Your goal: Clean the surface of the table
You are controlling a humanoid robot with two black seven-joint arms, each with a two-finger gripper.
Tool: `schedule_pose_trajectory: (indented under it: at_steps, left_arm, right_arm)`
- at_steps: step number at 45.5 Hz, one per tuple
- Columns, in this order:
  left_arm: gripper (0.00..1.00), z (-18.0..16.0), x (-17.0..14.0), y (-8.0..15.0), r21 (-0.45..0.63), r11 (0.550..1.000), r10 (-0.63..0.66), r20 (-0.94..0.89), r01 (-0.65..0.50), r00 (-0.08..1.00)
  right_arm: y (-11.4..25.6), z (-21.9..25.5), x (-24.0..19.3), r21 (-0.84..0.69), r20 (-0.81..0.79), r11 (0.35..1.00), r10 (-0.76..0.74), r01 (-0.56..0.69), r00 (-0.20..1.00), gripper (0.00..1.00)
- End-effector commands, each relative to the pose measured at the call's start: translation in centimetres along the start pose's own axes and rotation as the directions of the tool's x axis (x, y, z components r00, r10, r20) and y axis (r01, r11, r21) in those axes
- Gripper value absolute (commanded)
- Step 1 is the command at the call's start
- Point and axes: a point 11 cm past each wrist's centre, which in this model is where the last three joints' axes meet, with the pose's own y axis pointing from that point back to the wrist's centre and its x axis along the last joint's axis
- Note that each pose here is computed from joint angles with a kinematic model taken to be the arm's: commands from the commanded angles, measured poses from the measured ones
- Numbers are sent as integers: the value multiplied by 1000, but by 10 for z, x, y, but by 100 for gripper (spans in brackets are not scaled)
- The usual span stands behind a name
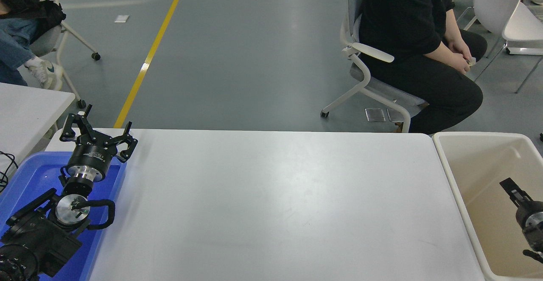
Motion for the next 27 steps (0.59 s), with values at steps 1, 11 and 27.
schedule_pose_trajectory:
  at_steps: [1, 11, 27]
  left_arm:
    - [100, 0, 0, 0, 1, 1000, 2, 1, -2, 1000]
    - [100, 0, 0, 0, 0, 1000, 2, 1, -2, 1000]
    - [100, 0, 0, 0, 1, 1000, 0, 1, 0, 1000]
  right_arm:
    - [-10, -43, 64, 63, 80, 990, 123, -129, 989, 98]
    - [-10, -90, 134, 103, 378, 951, 235, -293, 896, 98]
    - [-5, -161, 155, 192, 762, 920, 80, -342, 642, 98]
